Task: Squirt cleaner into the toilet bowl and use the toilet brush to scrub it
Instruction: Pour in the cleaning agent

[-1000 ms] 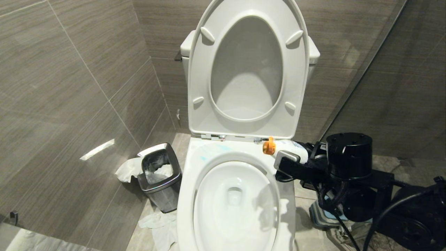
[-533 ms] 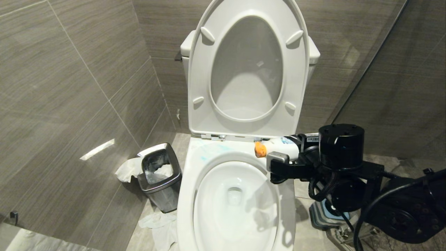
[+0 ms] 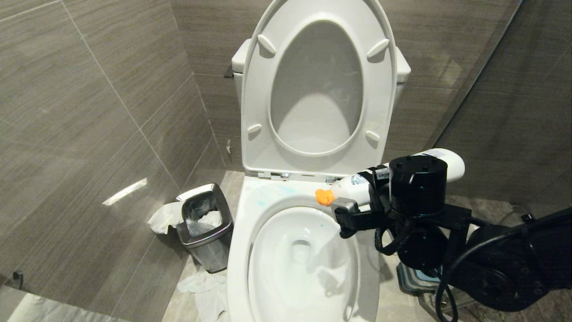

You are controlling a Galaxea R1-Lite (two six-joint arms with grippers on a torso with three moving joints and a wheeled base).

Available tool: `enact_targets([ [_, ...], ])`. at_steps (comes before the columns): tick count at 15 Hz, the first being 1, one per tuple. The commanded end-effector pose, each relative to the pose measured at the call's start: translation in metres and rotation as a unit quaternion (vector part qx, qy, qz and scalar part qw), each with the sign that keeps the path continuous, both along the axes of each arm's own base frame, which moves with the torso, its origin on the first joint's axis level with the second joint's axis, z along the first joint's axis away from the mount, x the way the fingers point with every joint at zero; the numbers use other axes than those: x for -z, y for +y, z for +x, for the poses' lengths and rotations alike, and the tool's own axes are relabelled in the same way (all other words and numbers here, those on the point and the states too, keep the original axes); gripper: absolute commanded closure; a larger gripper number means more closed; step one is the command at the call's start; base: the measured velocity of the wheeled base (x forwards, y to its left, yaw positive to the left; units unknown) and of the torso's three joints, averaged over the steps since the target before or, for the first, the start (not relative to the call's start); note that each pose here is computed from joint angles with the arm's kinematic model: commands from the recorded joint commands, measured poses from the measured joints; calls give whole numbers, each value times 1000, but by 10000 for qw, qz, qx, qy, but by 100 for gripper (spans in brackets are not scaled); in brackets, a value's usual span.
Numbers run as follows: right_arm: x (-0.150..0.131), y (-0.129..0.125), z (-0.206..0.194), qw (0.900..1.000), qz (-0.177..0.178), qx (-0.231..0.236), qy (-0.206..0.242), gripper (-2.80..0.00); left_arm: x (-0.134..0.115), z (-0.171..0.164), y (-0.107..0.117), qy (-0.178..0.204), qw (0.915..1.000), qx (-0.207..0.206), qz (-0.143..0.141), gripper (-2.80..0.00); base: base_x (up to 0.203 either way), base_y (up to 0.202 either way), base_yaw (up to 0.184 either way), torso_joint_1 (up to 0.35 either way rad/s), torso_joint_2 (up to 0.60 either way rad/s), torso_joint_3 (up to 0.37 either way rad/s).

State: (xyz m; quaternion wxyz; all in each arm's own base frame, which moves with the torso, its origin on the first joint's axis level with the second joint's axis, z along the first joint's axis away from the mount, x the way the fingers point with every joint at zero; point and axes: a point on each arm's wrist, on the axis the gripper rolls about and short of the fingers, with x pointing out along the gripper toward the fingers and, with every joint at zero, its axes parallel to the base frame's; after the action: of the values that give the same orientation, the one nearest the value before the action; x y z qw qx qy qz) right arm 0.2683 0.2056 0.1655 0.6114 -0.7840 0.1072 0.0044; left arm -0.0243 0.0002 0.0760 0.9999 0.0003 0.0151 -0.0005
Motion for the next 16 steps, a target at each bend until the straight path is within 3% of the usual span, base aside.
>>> enact_targets([
  [1,4,6,5,9999,-163,-19,24,0,0,0,0,2,10000,2,-2,0,0,0,0,0,0,0],
  [7,3,21,7,9997,-192,-149,-26,0,0,0,0,-3,10000,2,-2,0,0,0,0,0,0,0],
  [16,7,29,3,9976,595,-199,-282,0,0,0,0,2,10000,2,-2,0,0,0,0,0,0,0],
])
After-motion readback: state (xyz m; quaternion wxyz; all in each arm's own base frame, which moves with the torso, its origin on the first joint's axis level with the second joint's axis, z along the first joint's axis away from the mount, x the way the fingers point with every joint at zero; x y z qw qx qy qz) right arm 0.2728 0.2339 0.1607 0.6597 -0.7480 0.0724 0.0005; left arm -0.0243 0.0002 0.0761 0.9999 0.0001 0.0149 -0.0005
